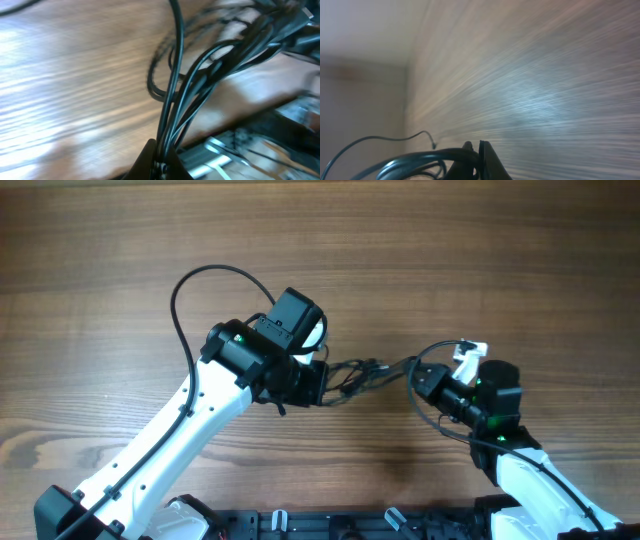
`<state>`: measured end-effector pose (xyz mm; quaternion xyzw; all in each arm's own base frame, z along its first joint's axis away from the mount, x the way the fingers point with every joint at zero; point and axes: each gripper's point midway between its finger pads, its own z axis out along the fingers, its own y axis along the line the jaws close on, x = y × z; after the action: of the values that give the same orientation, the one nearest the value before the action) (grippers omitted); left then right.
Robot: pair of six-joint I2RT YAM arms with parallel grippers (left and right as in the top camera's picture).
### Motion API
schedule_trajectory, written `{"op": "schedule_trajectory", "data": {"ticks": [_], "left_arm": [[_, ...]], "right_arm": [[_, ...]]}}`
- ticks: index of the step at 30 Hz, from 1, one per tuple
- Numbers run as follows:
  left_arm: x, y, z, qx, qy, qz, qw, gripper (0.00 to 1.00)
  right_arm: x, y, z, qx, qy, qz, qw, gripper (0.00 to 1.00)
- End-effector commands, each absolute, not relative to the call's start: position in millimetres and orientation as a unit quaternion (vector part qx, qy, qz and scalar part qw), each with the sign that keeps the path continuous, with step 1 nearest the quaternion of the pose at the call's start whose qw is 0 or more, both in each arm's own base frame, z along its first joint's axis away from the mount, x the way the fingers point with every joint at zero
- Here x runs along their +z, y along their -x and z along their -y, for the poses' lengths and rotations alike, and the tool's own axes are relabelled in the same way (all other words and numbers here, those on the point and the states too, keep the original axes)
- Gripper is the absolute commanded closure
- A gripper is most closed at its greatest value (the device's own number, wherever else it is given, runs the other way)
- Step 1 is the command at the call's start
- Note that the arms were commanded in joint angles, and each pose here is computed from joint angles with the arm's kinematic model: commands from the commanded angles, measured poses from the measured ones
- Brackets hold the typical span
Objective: Untangle cables
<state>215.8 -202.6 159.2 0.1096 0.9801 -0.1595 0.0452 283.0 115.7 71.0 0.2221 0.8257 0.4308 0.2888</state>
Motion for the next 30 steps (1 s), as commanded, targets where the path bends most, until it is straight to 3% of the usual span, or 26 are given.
{"op": "schedule_trajectory", "data": {"ticks": [1, 7, 8, 10, 13, 14, 16, 22, 26, 30], "left_arm": [[160, -255, 143, -0.004, -0.014, -0.990, 0.138, 0.96], [169, -295, 137, -0.046, 0.162, -0.966, 0.197, 0.96], [170, -299, 145, -0.071, 0.168, -0.963, 0.197, 0.96], [174, -307, 170, -0.132, 0.157, -0.959, 0.193, 0.96], [182, -315, 204, -0.210, 0.133, -0.950, 0.189, 0.96], [186, -318, 215, -0.231, 0.121, -0.946, 0.190, 0.96], [184, -321, 224, -0.241, 0.113, -0.945, 0.191, 0.96], [168, -305, 250, -0.274, -0.005, -0.951, 0.142, 0.96], [176, -285, 274, -0.341, -0.093, -0.929, 0.107, 0.96], [180, -283, 278, -0.356, -0.100, -0.923, 0.103, 0.96]], "right_arm": [[57, -288, -84, 0.395, -0.284, -0.823, 0.293, 0.96], [50, -281, -84, 0.402, -0.301, -0.824, 0.263, 0.95], [50, -279, -86, 0.406, -0.299, -0.825, 0.256, 0.91], [48, -274, -90, 0.412, -0.297, -0.827, 0.241, 0.71], [43, -267, -93, 0.415, -0.300, -0.830, 0.220, 0.32], [41, -264, -93, 0.414, -0.301, -0.832, 0.213, 0.22], [40, -262, -95, 0.416, -0.298, -0.834, 0.206, 0.16], [73, -260, -122, 0.477, -0.129, -0.831, 0.255, 0.12], [82, -262, -127, 0.479, -0.080, -0.827, 0.284, 0.25], [79, -263, -127, 0.471, -0.083, -0.830, 0.286, 0.28]]}}
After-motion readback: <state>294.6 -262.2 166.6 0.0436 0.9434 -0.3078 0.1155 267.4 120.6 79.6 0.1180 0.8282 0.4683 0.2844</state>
